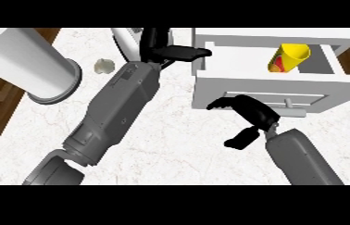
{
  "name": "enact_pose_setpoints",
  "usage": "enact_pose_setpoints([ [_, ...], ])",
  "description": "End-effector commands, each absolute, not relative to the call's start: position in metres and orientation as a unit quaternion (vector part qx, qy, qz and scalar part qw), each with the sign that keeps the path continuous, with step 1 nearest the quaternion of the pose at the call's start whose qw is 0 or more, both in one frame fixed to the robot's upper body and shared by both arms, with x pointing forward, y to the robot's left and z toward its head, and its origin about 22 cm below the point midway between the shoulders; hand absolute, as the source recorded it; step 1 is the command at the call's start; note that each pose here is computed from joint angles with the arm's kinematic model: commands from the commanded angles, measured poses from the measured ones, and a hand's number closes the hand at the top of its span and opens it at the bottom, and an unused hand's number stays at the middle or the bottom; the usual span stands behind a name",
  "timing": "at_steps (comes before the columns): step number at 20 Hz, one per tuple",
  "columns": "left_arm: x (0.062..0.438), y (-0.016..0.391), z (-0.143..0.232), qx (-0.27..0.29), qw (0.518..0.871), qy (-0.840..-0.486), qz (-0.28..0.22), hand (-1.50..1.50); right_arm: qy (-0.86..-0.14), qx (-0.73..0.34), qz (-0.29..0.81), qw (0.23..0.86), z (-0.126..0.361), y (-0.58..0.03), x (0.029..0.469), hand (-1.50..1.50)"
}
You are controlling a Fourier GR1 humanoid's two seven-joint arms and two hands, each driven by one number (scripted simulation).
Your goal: Pick up the cup, place it into the drawer and close the drawer
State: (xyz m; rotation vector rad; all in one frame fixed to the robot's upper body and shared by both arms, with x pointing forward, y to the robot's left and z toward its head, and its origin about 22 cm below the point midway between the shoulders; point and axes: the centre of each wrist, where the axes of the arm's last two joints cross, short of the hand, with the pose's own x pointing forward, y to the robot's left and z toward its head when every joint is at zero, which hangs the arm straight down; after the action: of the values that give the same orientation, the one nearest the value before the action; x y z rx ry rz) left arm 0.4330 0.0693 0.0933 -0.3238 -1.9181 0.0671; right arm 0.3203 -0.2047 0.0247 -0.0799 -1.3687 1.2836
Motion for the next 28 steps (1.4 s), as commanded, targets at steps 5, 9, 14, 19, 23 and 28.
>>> enact_pose_setpoints([
  [5,0.432,0.116,0.082,-0.150,0.557,-0.816,0.037,-1.50,-0.588,-0.073,0.532,0.605,-0.009,-0.228,0.370,1.50],
  [9,0.425,0.106,0.082,-0.160,0.563,-0.810,0.037,-1.50,-0.627,-0.091,0.496,0.594,0.000,-0.242,0.390,1.50],
  [14,0.427,0.150,0.080,-0.158,0.563,-0.810,0.028,-1.50,-0.673,-0.123,0.420,0.596,0.045,-0.273,0.419,1.50],
  [19,0.419,0.161,0.064,-0.165,0.564,-0.809,0.023,-1.50,-0.685,-0.156,0.380,0.602,0.078,-0.291,0.433,1.50],
  [23,0.417,0.157,0.062,-0.176,0.568,-0.804,0.013,-1.50,-0.691,-0.156,0.371,0.600,0.098,-0.299,0.438,1.50],
  [28,0.417,0.163,0.068,-0.186,0.564,-0.804,0.013,-1.50,-0.697,-0.145,0.358,0.604,0.113,-0.310,0.438,1.50],
])
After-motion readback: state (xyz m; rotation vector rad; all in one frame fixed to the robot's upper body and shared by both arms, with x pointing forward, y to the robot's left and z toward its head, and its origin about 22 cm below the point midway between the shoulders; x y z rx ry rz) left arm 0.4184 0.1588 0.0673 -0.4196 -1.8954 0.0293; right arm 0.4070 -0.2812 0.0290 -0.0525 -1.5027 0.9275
